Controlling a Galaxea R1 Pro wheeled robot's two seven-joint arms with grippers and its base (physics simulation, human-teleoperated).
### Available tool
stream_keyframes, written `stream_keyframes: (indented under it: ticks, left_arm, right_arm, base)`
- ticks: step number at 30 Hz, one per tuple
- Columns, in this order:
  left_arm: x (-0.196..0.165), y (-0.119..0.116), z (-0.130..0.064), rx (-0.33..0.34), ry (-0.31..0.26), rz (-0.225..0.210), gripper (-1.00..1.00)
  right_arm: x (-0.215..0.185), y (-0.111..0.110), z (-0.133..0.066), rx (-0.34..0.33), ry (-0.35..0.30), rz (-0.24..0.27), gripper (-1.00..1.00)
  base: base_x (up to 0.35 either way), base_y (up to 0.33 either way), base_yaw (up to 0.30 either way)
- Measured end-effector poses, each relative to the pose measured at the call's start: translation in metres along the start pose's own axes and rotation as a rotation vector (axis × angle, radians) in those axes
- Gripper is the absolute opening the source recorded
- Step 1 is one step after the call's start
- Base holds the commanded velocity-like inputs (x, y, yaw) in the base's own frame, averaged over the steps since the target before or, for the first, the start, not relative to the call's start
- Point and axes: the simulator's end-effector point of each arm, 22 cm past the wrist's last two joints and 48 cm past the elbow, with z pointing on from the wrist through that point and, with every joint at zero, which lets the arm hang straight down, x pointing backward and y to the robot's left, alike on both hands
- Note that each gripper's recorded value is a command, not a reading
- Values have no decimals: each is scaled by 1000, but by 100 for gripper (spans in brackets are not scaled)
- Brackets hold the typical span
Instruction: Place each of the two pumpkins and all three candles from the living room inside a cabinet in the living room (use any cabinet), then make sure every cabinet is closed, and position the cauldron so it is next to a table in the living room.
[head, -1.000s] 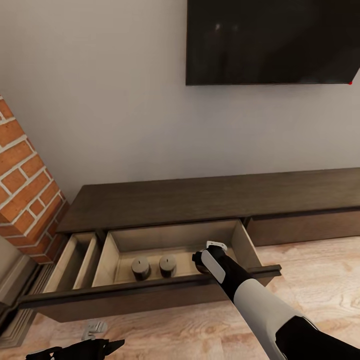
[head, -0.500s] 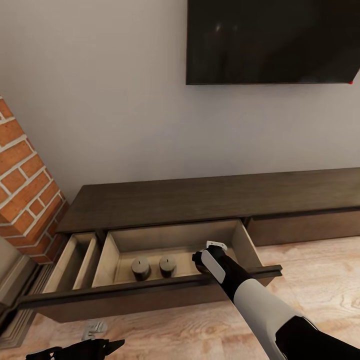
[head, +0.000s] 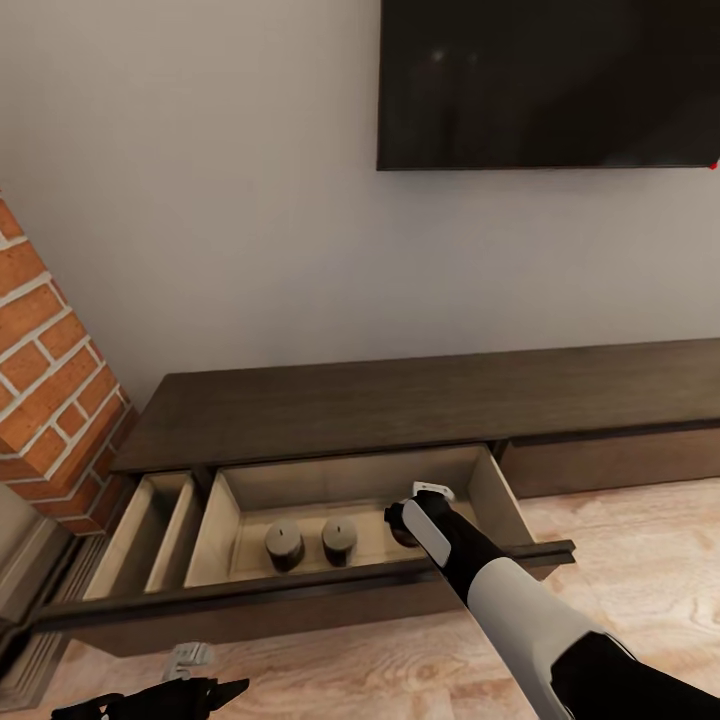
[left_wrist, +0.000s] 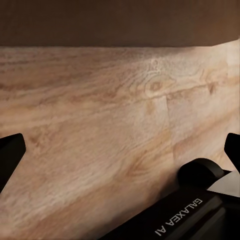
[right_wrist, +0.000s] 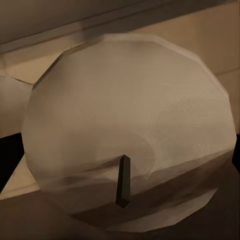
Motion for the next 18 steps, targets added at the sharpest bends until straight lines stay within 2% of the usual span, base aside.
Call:
stream_keyframes:
  ticks: [9,18]
  left_arm:
    - [0,1,-1,0,0,0,100]
    - [7,9,8,1,0,0,100]
  right_arm:
    - [0,0,0,0,0,0,-100]
    - [8,-1,11,0,0,1,-100]
  base:
    - [14,8,0]
    - [0,0,0]
